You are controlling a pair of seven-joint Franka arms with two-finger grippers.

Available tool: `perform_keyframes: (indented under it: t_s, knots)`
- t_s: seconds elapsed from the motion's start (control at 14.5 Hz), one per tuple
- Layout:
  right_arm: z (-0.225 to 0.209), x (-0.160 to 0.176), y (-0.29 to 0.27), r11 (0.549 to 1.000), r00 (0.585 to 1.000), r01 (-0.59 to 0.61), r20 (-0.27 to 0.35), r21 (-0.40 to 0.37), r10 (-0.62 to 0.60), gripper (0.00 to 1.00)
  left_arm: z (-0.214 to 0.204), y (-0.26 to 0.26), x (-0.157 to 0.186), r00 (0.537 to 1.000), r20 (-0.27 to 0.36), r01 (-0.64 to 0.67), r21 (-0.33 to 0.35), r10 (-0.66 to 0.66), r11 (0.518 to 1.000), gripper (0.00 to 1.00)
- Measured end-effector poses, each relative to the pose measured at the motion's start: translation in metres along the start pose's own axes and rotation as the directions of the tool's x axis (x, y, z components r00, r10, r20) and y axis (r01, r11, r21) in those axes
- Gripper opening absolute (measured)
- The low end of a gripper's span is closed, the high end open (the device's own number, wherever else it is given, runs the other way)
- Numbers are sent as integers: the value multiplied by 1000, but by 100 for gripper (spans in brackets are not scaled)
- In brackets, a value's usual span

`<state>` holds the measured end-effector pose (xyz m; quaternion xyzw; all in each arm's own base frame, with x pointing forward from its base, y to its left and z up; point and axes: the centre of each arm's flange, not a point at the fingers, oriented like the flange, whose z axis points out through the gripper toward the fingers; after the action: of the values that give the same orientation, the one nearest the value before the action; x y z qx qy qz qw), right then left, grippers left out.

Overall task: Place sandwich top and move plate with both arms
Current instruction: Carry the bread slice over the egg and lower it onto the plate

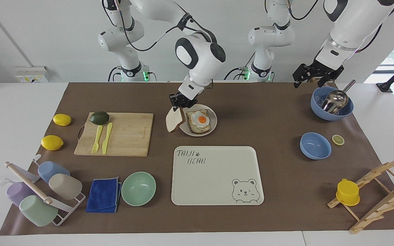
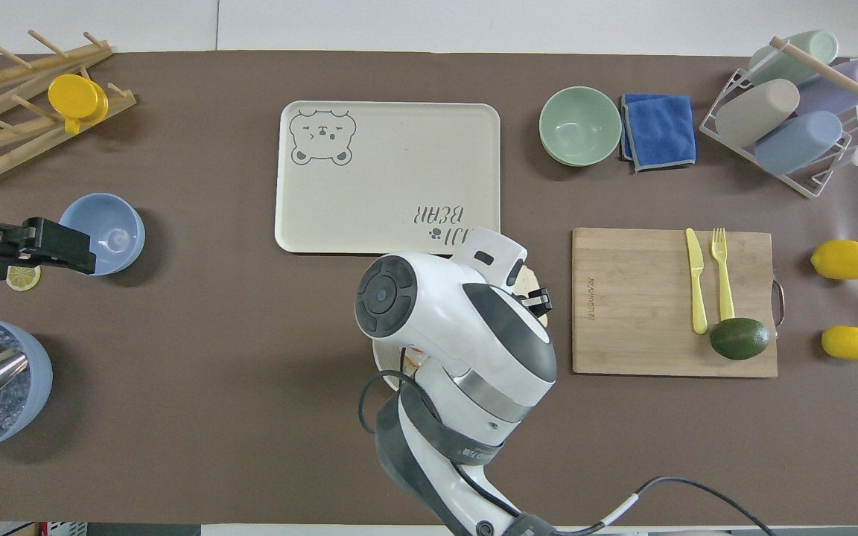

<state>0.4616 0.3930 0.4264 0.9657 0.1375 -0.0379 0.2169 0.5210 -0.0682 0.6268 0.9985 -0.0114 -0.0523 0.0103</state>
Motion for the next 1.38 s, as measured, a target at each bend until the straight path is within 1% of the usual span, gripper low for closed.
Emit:
perform_keyframes:
  t_s: [0.21, 0.55, 0.76, 0.9, 0.97, 1.04, 1.11, 1.18, 1.24, 1.31, 1.38]
  knots:
    - [-4, -8, -36, 1000, 1000, 10, -7, 8, -10, 10, 0, 0, 1, 1000, -5, 0, -1, 0, 1000, 100]
    - [23, -21, -92, 996, 996, 79, 30, -29, -78, 10, 5, -4, 4, 1000, -16, 9, -3, -9, 1000, 100]
    - [29, -19, -97, 996, 997, 78, 31, -31, -77, 10, 10, -7, 7, 999, -30, 14, -5, -14, 1000, 100]
    - [33, -12, -97, 998, 998, 65, 15, 5, -65, 10, 15, -8, 8, 999, -37, 16, -5, -16, 1000, 100]
    - [35, -8, -98, 998, 998, 56, 15, 40, -57, 15, 16, -10, 8, 999, -39, 20, -6, -20, 1000, 100]
    - [37, -5, -100, 996, 999, 48, 17, 70, -50, 25, 17, -13, 8, 999, -42, 25, -6, -25, 1000, 100]
    - [36, -4, -101, 995, 999, 44, 16, 92, -46, 40, 17, -15, 8, 999, -45, 30, -7, -30, 1000, 100]
    - [34, -4, -103, 994, 999, 41, 10, 106, -42, 50, 19, -16, 8, 999, -44, 31, -7, -31, 999, 100]
    - [30, -3, -104, 992, 1000, 30, -1, 125, -30, 63, 21, -16, 8, 999, -44, 31, -7, -31, 999, 100]
    - [23, -1, -103, 988, 1000, 13, -12, 154, -11, 73, 24, -16, 9, 998, -45, 31, -7, -32, 999, 100]
    - [14, 2, -96, 982, 1000, -8, -15, 187, 11, 85, 26, -16, 9, 999, -43, 32, -7, -32, 999, 100]
